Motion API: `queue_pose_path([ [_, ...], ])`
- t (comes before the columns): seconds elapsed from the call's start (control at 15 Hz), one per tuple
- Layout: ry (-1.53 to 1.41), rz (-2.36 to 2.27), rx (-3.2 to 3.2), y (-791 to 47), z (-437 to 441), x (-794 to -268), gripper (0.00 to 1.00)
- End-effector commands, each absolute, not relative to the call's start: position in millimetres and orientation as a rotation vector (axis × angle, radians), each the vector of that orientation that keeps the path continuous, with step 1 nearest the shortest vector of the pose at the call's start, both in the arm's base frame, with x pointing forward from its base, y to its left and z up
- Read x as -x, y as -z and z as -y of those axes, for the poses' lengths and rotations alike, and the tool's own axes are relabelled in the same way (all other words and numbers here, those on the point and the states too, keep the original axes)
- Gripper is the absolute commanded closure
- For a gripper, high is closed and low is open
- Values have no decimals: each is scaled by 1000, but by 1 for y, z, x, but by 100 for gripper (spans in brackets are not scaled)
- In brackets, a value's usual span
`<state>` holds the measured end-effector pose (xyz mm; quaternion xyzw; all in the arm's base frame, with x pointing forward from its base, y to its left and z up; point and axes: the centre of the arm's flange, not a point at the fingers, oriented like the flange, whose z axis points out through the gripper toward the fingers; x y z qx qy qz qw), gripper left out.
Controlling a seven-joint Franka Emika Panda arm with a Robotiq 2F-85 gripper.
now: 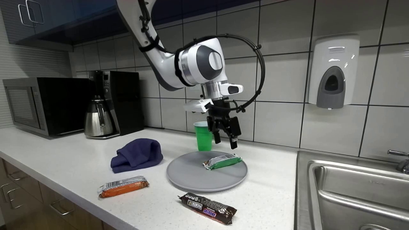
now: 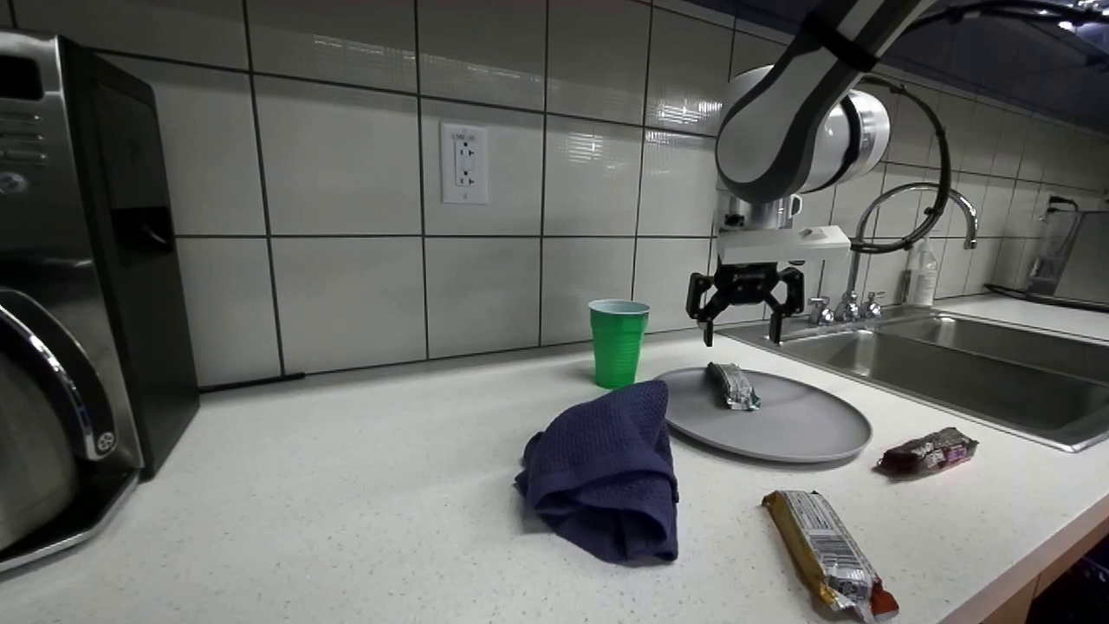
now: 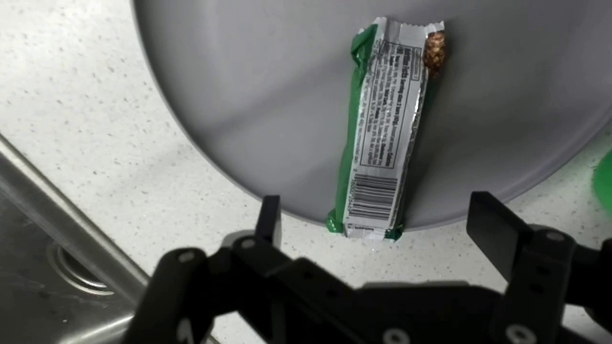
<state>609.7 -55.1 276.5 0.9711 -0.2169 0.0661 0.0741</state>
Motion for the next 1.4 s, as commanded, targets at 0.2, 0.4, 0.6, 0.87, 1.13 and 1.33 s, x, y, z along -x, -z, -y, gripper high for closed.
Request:
queue_pose_path([
  [0.2,-189,648,-2914,-272,54,-609,0],
  [0.4,-189,648,-2914,-272,54,-609,0],
  [0.6,-189,648,-2914,-272,54,-609,0],
  [0.87,-189,648,-2914,-272,54,-609,0],
  [1.13,-197,729,-2885,-277,54,-597,0],
  [1.33,-206,791,-2862,-282,52,-586,0],
])
